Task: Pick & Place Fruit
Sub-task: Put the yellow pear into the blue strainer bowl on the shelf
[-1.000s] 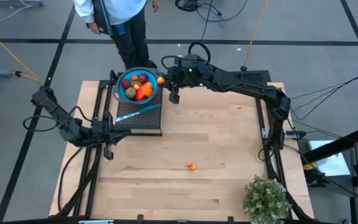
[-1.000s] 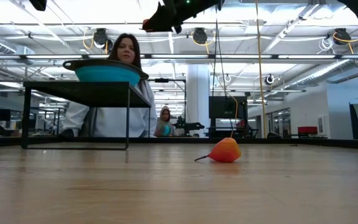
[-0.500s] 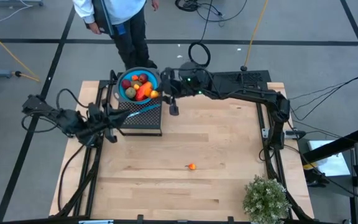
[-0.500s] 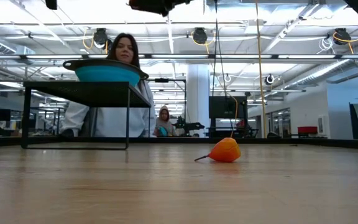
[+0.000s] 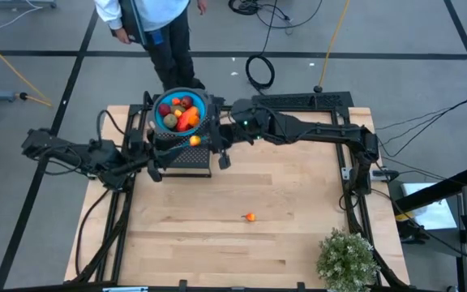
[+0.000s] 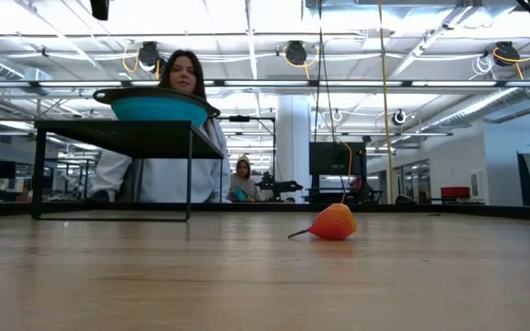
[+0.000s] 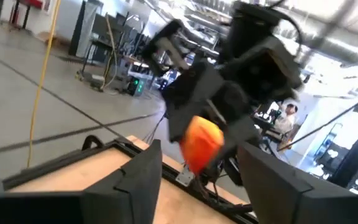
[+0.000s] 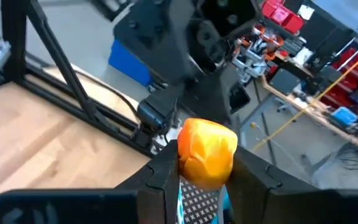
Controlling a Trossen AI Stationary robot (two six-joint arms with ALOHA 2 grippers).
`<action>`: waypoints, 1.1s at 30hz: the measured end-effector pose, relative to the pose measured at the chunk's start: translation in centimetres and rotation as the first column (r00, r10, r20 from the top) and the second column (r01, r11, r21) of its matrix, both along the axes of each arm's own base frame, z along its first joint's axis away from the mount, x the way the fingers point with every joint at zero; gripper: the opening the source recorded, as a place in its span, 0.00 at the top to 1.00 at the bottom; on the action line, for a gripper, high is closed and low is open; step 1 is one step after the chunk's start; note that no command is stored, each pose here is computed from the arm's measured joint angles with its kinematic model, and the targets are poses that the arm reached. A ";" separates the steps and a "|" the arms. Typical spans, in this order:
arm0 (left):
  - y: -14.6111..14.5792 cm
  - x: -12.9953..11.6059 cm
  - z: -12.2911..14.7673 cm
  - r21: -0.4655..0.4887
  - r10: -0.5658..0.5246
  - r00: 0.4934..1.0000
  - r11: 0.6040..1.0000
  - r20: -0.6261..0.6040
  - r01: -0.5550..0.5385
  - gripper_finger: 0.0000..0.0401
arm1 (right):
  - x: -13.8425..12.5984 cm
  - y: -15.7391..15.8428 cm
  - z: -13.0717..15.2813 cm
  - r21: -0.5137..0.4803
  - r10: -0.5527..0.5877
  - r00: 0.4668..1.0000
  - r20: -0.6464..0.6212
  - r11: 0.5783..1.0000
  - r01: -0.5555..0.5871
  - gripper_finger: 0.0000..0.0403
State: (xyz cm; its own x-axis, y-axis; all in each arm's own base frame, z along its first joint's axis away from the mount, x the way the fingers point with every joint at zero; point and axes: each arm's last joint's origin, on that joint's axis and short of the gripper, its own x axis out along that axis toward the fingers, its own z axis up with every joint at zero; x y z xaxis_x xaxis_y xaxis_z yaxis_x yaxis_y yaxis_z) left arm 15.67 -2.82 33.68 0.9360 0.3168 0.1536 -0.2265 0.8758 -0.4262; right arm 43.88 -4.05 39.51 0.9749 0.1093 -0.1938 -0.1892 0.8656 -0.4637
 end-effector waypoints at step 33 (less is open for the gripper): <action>2.0 3.7 -1.8 -0.177 -0.209 0.978 0.963 -0.019 0.202 0.32 | 0.1 2.8 -0.6 -0.084 -0.049 0.997 -0.054 0.996 0.044 0.76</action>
State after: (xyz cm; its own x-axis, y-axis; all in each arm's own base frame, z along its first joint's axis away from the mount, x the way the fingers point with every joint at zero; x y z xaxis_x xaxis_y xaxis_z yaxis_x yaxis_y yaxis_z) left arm 19.34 -0.85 31.87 0.9878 0.1354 0.0774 -0.0676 0.8189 -0.5699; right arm 43.95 -1.29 38.96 0.9658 0.0457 -0.2550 -0.1777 0.8332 -0.5236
